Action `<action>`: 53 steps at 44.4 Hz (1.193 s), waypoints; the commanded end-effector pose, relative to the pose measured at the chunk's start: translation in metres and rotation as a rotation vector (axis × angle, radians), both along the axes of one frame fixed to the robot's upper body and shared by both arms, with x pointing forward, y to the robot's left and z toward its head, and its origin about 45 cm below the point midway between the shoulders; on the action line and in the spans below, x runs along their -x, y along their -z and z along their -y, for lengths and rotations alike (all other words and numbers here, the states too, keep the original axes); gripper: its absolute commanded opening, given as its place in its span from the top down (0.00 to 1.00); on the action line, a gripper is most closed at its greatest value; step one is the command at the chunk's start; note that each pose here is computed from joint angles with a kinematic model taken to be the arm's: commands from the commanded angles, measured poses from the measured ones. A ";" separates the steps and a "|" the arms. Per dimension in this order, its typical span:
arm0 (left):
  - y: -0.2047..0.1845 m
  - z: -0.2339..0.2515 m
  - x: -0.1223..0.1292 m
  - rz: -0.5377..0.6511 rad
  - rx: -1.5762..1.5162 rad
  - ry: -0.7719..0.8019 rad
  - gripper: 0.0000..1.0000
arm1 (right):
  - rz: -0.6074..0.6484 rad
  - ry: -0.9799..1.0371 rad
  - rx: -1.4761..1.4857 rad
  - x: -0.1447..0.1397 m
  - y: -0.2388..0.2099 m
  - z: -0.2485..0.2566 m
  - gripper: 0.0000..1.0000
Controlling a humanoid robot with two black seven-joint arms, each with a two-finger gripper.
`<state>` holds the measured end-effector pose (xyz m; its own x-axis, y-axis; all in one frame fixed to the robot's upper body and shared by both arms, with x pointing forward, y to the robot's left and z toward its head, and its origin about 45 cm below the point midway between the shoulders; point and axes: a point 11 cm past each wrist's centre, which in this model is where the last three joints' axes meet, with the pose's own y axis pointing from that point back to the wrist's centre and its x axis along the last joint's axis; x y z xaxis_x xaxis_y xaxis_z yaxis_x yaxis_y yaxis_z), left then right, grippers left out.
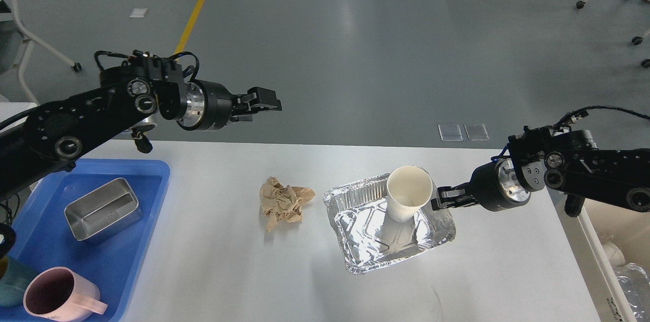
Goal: Tidy desktop
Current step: 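Raise the left gripper away from the foil tray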
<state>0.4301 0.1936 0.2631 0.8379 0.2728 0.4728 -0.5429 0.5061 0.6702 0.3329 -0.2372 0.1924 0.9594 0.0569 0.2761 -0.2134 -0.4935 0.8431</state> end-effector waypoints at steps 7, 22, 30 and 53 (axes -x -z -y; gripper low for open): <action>-0.008 -0.076 0.033 0.074 0.065 -0.118 0.26 | -0.002 0.001 -0.001 0.001 0.001 0.000 1.00; -0.036 -0.167 0.077 0.203 0.302 -0.248 0.26 | -0.006 -0.002 -0.002 0.002 0.003 -0.002 1.00; -0.035 -0.197 0.095 0.207 0.296 -0.312 0.26 | -0.004 -0.002 -0.004 0.001 0.002 -0.002 1.00; -0.041 -0.259 0.133 0.172 0.282 -0.433 0.25 | -0.005 0.002 -0.004 0.001 0.003 -0.001 1.00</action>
<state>0.2999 0.4415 0.3077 0.5593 0.6967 0.4492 -0.8221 0.3966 0.4084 0.3319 -0.2357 0.1898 0.9610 0.0541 0.2712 -0.2097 -0.4970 0.8420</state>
